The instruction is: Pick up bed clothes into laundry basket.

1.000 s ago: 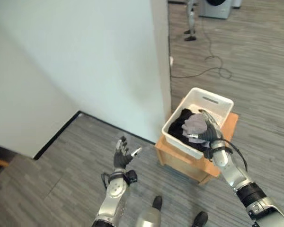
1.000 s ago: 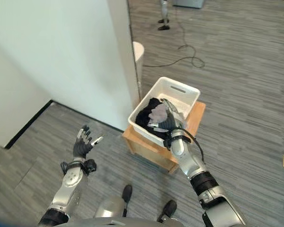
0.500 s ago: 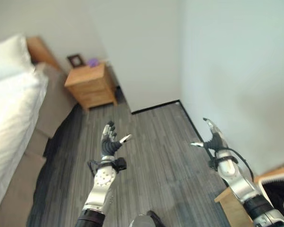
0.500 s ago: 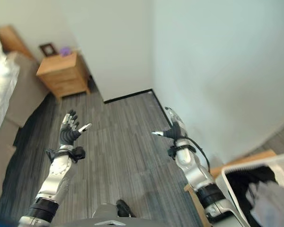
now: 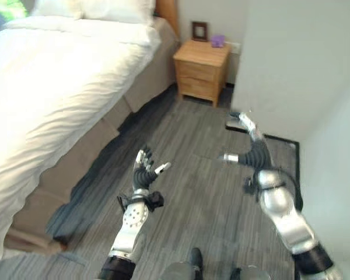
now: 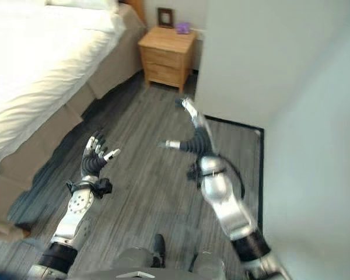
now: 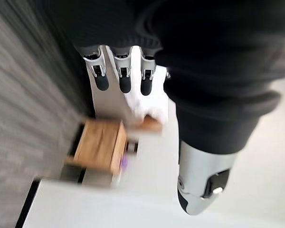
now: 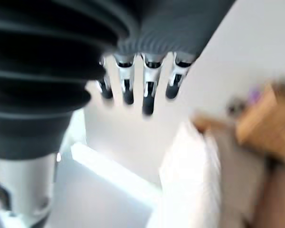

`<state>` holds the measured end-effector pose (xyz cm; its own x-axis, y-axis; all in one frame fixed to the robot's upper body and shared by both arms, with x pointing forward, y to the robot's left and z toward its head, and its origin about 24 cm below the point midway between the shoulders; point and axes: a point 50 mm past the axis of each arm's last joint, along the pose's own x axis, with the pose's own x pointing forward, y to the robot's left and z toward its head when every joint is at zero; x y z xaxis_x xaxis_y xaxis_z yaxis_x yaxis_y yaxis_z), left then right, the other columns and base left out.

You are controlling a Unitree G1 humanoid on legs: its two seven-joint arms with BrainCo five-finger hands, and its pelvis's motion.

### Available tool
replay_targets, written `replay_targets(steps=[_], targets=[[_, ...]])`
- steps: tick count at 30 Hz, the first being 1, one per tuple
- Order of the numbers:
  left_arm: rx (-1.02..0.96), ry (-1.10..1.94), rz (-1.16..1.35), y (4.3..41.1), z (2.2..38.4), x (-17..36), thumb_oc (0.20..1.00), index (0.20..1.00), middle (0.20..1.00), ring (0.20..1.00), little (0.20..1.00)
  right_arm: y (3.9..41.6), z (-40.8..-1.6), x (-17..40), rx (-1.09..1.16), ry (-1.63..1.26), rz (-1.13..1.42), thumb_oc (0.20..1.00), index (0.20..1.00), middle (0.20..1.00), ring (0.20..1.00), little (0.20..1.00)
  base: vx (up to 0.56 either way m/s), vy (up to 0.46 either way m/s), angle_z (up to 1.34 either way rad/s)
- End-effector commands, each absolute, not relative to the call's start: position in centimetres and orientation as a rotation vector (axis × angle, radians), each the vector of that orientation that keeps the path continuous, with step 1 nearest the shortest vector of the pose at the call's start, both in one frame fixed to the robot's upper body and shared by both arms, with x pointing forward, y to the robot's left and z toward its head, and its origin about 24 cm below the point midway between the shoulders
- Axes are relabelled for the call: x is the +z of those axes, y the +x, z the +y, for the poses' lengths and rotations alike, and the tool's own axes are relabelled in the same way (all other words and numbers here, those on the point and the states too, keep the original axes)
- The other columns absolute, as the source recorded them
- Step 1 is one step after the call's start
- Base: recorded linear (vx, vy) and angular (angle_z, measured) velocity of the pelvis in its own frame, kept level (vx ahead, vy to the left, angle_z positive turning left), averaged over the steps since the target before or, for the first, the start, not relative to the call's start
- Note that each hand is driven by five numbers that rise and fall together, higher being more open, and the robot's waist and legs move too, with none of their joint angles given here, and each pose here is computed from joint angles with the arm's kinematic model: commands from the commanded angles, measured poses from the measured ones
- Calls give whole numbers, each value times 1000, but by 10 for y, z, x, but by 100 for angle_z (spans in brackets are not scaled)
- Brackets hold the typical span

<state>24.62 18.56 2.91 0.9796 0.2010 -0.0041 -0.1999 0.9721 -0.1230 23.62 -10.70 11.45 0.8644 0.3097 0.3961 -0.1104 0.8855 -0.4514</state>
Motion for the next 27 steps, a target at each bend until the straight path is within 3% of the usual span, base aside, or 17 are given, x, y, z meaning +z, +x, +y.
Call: replay_targets(steps=[1, 6, 9, 14, 22, 27], targets=[[178, -89, -106, 243, 193, 45, 1000, 1000, 1000, 1000, 1000, 243, -102, 129, 254, -502, -567, 1000, 1000, 1000, 1000, 1000, 258, -199, 160], [195, -102, -52, 236, 200, 34, 1000, 1000, 1000, 1000, 1000, 240, -94, 125, 290, -454, -545, 1000, 1000, 1000, 1000, 1000, 284, -195, 193], [276, -97, -41, 231, 223, 31, 1000, 1000, 1000, 1000, 1000, 241, -90, 127, 317, -419, -541, 1000, 1000, 1000, 1000, 1000, 205, -264, 203], [384, -153, -145, 221, 243, 50, 1000, 1000, 1000, 1000, 1000, 247, -87, 118, 371, -400, -483, 1000, 1000, 1000, 1000, 1000, 128, -181, 89], [269, -64, -338, 226, 244, 96, 1000, 1000, 1000, 1000, 1000, 263, -109, 128, 269, -331, -470, 1000, 1000, 1000, 1000, 1000, -137, -126, 135], [248, 0, -344, 222, 242, 100, 1000, 1000, 1000, 1000, 1000, 261, -111, 120, 263, -315, -438, 1000, 1000, 1000, 1000, 1000, -15, 95, 94]])
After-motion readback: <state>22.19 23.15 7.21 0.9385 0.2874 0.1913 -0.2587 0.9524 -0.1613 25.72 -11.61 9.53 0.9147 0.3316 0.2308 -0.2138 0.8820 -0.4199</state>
